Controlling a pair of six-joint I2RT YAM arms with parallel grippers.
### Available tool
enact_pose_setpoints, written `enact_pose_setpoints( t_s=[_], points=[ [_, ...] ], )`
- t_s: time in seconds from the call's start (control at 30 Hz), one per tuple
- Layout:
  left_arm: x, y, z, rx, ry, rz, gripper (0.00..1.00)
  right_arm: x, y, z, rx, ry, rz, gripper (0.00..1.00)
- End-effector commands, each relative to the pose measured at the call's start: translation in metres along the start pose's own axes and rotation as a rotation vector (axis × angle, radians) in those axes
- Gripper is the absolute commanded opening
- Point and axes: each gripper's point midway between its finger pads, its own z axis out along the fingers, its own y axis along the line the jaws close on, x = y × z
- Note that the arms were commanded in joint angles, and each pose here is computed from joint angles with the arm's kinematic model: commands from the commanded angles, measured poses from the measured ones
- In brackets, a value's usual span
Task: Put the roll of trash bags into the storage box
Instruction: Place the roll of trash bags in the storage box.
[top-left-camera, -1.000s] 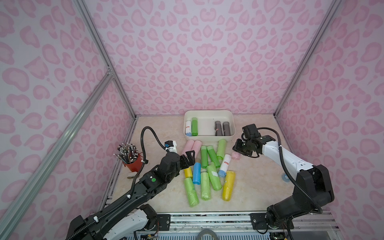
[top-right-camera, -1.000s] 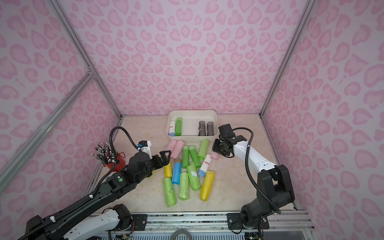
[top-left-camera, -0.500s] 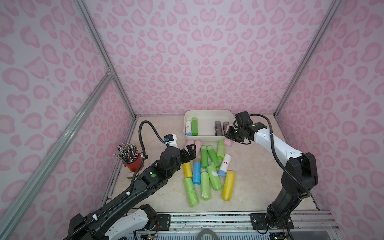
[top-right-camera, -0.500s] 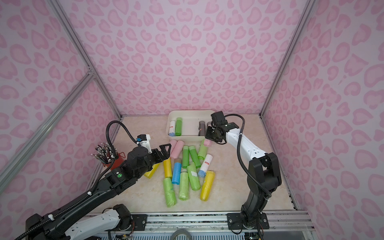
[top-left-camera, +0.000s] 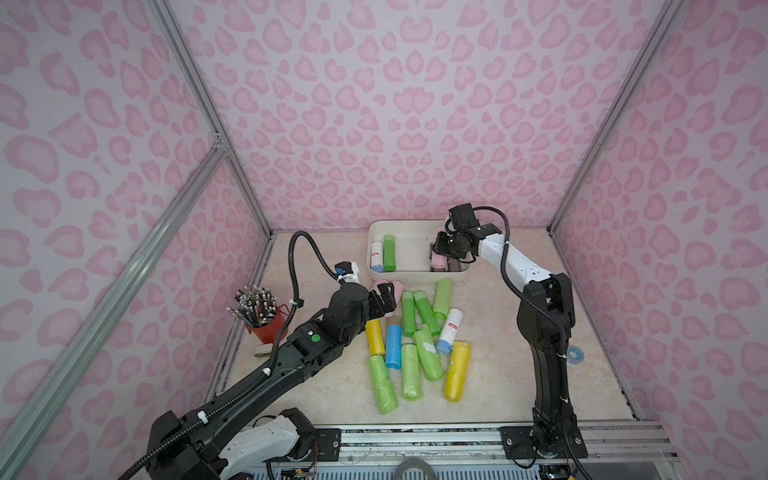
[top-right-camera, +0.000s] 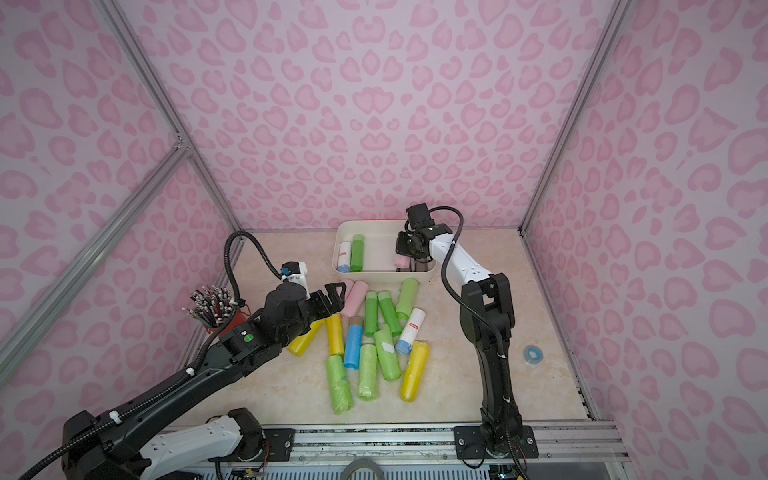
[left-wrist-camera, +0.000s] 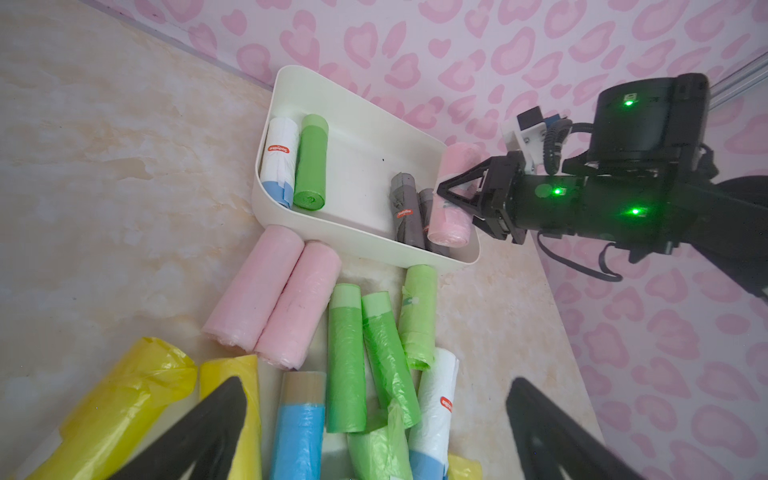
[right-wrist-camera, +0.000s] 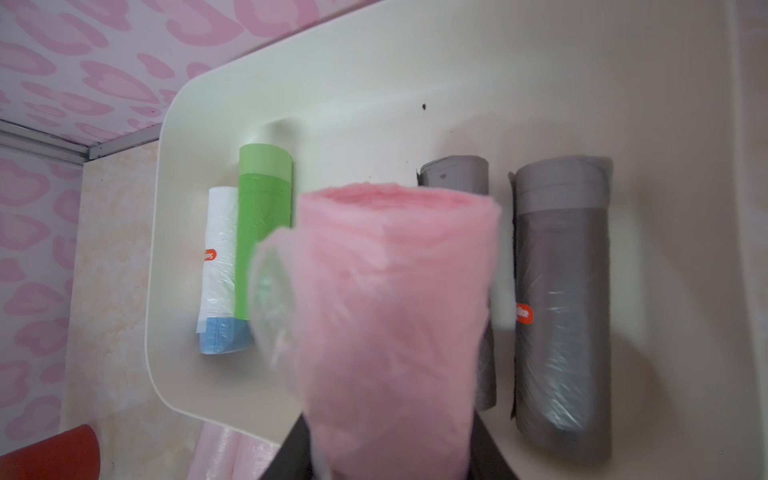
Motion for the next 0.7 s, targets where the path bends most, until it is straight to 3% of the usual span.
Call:
enact_pose_setpoints(
  t_s=[0.0,0.4,0.67],
  points=[
    [-0.004,-0.005,0.004,0.0,0.0,0.002,1.0,-0.005,0.006,0.02,-0.044,0.002,0.0,0.32],
    [0.0,-0.013,0.03,-0.022,0.055,0.035,1.0,-0.006,-0.006,0.074,0.0,-0.007,0.018,0.32],
    [-0.006,-0.006,0.039,-0.043,0.064,0.016,1.0,-0.006,-0.029,0.076,0.139,-0.02,-0.049,0.34]
  ],
)
